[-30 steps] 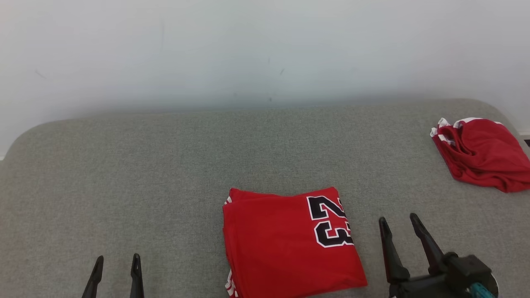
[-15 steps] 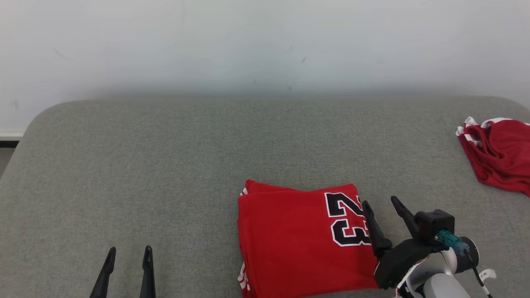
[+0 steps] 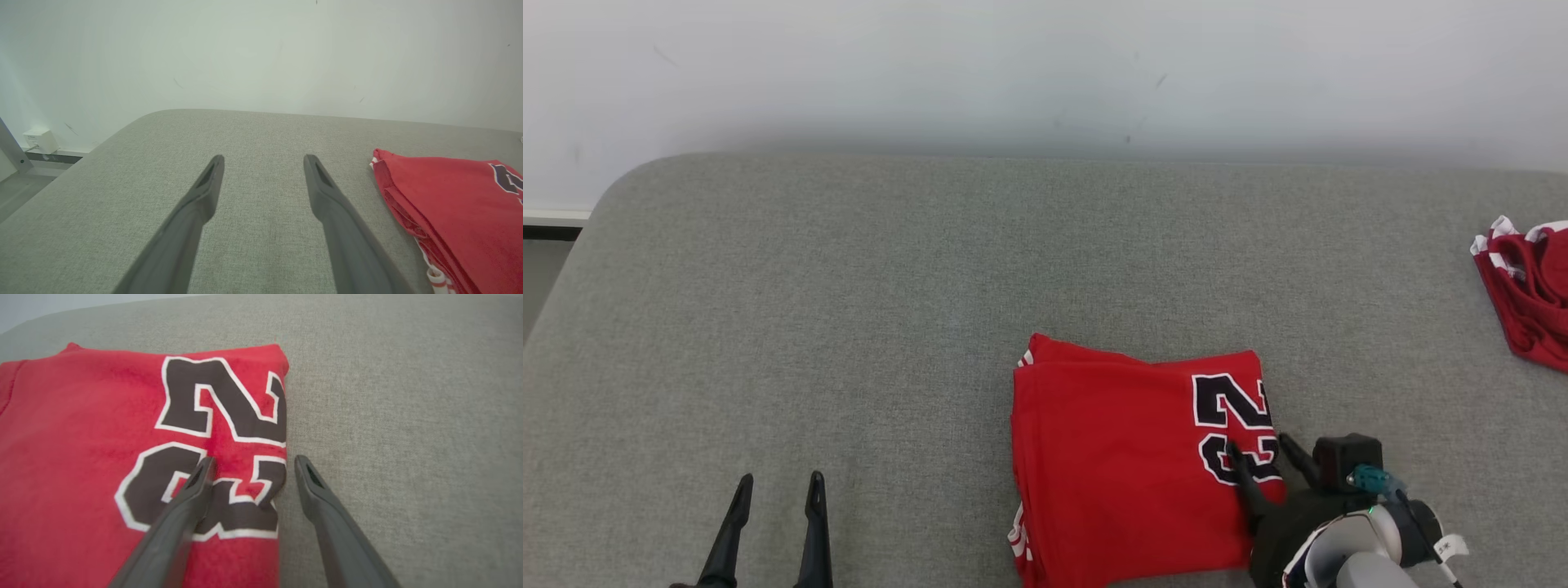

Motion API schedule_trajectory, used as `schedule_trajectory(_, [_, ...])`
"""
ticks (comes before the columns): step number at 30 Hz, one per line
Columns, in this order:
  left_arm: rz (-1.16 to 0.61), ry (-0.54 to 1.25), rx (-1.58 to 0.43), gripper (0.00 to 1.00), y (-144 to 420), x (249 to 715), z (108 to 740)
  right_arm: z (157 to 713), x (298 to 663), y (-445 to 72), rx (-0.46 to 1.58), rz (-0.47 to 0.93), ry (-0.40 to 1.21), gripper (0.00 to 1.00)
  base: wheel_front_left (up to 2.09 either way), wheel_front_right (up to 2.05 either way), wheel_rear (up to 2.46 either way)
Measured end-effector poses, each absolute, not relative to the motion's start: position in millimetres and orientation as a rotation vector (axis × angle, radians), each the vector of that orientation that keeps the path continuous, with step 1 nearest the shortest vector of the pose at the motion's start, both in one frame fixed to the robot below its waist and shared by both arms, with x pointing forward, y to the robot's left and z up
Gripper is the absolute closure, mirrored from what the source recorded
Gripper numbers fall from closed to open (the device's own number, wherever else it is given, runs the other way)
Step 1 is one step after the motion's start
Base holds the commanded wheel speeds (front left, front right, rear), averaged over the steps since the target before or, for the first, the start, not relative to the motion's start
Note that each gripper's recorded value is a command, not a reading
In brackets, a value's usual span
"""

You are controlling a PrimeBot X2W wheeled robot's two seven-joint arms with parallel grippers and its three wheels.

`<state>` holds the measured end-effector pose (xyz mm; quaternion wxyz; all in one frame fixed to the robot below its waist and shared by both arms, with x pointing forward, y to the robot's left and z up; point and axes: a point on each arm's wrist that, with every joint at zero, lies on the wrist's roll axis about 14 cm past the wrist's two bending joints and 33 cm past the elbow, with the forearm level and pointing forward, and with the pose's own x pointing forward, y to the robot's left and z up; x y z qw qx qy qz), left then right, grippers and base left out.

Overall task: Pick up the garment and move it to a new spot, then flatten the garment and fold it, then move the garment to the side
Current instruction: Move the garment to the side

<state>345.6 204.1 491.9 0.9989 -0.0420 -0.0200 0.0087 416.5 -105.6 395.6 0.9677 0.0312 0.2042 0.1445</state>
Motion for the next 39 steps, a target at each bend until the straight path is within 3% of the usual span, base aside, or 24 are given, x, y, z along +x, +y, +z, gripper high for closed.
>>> schedule_trajectory(4, [0.013,-0.043,-0.084,0.00,203,349,493,384,410,-104,0.083,0.288,0.454,0.00,0.00,0.00,0.00])
schedule_trajectory(5, [0.011,-0.044,-0.084,0.00,202,350,493,382,410,-103,0.082,0.292,0.462,0.35,0.00,0.00,0.00])
schedule_trajectory(6, [0.010,-0.042,-0.084,0.00,202,351,493,380,409,-101,0.081,0.296,0.469,0.76,0.00,0.00,0.00])
schedule_trajectory(7, [0.009,-0.040,-0.085,0.00,202,351,492,380,408,-100,0.086,0.299,0.472,1.00,0.00,0.00,0.00])
schedule_trajectory(14, [-0.005,-0.040,-0.092,0.00,197,360,491,386,424,-93,0.083,0.322,0.454,1.00,0.00,0.00,0.00])
schedule_trajectory(23, [-0.043,-0.029,-0.101,0.00,185,381,486,428,492,-115,-0.019,0.328,0.330,1.00,0.00,0.00,0.00])
schedule_trajectory(32, [-0.087,-0.011,-0.099,0.00,171,415,473,464,558,-174,-0.155,0.261,0.247,1.00,0.00,0.00,0.00])
schedule_trajectory(39, [-0.160,-0.006,-0.084,0.00,152,449,459,477,579,-252,-0.254,0.143,0.245,1.00,0.00,0.00,0.00])
